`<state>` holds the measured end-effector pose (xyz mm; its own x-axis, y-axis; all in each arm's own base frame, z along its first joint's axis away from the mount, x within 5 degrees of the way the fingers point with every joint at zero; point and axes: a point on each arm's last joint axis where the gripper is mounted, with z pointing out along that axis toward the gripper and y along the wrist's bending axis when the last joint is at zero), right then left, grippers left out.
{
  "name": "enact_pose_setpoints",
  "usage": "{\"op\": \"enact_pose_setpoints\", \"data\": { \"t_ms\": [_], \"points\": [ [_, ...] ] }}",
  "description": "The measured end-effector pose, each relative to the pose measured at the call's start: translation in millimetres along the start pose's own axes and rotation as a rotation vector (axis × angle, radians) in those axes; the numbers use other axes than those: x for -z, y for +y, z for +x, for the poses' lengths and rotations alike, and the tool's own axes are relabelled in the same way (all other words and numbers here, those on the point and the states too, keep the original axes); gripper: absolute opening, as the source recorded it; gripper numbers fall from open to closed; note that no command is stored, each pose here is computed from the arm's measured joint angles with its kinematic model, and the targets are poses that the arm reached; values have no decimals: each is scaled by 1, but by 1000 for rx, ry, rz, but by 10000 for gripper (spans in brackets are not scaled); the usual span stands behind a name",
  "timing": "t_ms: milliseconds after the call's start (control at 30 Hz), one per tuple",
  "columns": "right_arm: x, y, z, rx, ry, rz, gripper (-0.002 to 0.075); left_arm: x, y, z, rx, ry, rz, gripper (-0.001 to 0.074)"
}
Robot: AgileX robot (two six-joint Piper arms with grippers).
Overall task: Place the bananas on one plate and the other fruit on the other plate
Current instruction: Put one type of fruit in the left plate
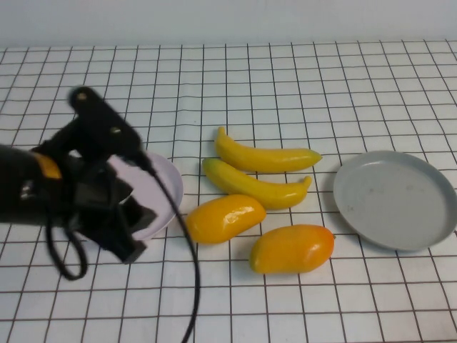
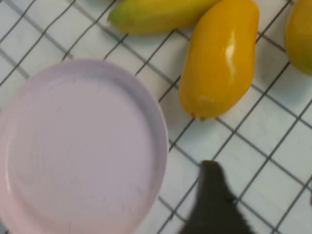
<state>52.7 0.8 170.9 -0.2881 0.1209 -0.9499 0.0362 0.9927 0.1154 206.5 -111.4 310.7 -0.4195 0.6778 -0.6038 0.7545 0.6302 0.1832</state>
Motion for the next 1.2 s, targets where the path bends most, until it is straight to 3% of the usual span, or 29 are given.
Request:
{"op": "enact_pose_setpoints", "data": {
  "t_ms": [100, 167, 233, 467, 967, 1033, 1100, 1200],
  "points": [
    [0, 0, 0, 0, 0, 0, -16, -26, -4, -25, -47, 2, 29, 536],
    [0, 0, 0, 0, 0, 0, -16, -48, -5, -40, -61, 24, 44, 627],
    [0, 0, 0, 0, 0, 0, -16, -70, -6, -49, -87, 62, 56, 662],
    [0, 0, 0, 0, 0, 0, -17, -128, -4, -64, -130, 140, 79, 668],
    [0, 0, 0, 0, 0, 0, -16, -197, -18, -49, -218, 205, 128, 665],
    [0, 0, 0, 0, 0, 0, -16, -197, -18, -49, -216, 203, 127, 629],
    [0, 0, 0, 0, 0, 0, -16, -197, -18, -49, -216, 199, 125, 535],
    [0, 0, 0, 0, 0, 0, -17, -194, -17, -51, -228, 194, 116, 531]
  ]
}}
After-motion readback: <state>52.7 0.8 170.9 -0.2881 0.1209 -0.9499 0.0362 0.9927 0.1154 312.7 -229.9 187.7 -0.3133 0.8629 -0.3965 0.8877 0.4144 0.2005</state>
